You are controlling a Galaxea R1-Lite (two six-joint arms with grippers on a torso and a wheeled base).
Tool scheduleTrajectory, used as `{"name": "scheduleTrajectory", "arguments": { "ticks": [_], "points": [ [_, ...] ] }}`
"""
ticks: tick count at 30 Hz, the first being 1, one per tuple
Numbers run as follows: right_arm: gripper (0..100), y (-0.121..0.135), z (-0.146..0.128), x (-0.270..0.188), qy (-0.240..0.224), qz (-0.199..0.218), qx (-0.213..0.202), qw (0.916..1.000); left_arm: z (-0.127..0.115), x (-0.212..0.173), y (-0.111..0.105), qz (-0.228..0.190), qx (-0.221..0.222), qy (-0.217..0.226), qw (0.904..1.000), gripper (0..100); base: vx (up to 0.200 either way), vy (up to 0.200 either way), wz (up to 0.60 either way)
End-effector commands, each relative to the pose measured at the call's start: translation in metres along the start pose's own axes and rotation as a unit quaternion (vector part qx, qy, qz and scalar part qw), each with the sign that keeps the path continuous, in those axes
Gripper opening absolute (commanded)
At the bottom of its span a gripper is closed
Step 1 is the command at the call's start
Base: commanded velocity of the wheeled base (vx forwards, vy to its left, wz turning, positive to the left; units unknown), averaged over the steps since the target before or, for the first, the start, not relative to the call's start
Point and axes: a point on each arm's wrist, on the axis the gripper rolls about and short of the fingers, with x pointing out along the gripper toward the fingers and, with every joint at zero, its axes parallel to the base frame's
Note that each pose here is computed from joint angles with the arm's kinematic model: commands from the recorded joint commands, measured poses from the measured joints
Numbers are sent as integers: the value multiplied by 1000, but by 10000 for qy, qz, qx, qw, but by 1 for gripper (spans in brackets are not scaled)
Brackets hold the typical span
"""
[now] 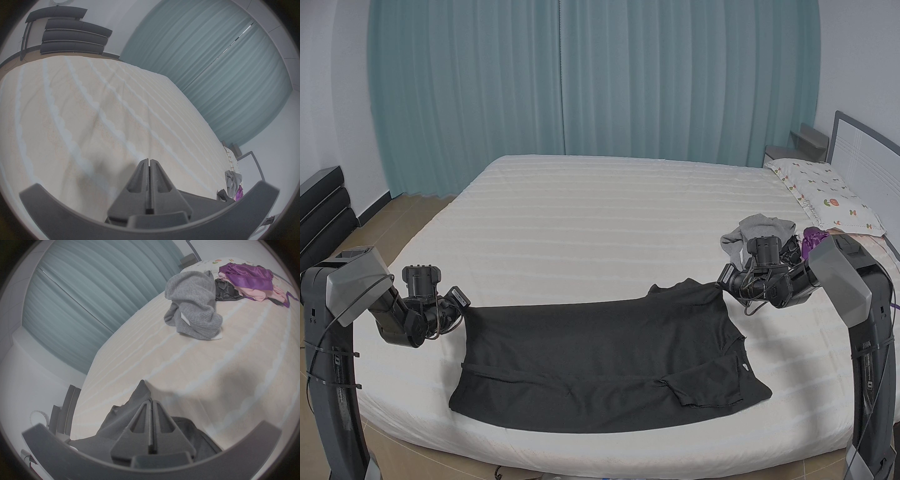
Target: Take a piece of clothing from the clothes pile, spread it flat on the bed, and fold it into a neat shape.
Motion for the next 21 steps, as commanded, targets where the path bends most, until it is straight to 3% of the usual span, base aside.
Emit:
{"name": "scheduleTrajectory", "arguments": {
  "ticks": [1, 7, 21],
  "points": [
    [0, 5, 3, -21, 80, 48, 7, 10000, -1, -14, -1, 36, 13, 47, 10000, 0, 0, 0, 0],
    [0, -2, -10, -32, 396, 18, -10, 9992, -8, -19, 4, -20, 69, 6, 10000, 0, 0, 0, 0],
    [0, -17, -30, -65, 322, 340, -112, 9988, -22, -46, 19, 13, 135, 44, 9999, 0, 0, 0, 0]
  ]
}}
